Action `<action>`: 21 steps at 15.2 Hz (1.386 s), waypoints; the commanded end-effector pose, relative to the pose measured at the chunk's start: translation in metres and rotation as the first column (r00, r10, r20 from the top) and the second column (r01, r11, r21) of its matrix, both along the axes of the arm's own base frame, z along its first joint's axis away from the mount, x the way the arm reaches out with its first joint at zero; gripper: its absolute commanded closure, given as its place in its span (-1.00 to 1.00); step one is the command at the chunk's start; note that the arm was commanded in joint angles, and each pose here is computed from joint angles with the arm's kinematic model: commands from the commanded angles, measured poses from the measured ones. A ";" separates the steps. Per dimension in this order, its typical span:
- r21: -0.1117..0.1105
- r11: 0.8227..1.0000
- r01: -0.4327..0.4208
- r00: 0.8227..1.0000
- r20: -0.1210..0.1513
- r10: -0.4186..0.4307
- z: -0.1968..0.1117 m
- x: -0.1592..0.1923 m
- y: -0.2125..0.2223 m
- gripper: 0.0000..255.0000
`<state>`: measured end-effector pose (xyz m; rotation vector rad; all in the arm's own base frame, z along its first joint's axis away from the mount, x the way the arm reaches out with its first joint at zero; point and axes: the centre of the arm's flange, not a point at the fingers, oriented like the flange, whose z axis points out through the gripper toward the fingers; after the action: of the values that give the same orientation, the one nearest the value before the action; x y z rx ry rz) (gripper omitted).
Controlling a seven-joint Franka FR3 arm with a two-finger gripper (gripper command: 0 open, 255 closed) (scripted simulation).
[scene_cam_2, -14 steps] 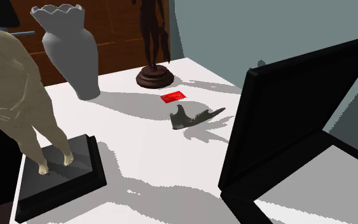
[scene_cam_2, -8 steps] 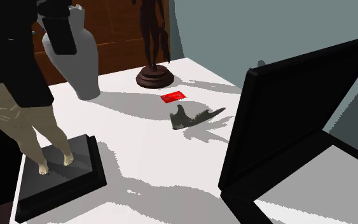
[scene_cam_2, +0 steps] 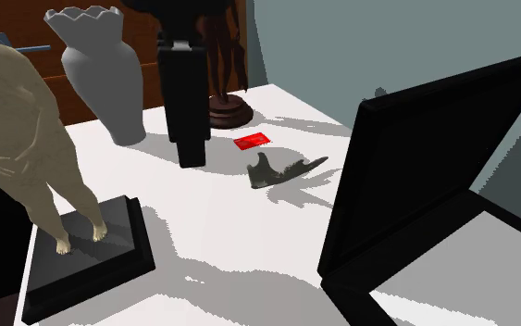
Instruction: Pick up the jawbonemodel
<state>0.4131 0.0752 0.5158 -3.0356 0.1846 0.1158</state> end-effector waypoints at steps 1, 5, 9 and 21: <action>0.000 1.000 -0.009 1.000 0.001 0.009 -0.018 0.020 0.013 -1.00; -0.002 1.000 -0.026 1.000 0.000 0.026 -0.050 0.055 0.037 -1.00; -0.003 0.999 -0.044 0.999 -0.002 0.044 -0.082 0.090 0.061 -1.00; -0.006 0.997 -0.081 0.997 -0.005 0.081 -0.168 0.163 0.115 -1.00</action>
<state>0.5744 0.1899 0.3540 -3.0500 0.0632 0.1287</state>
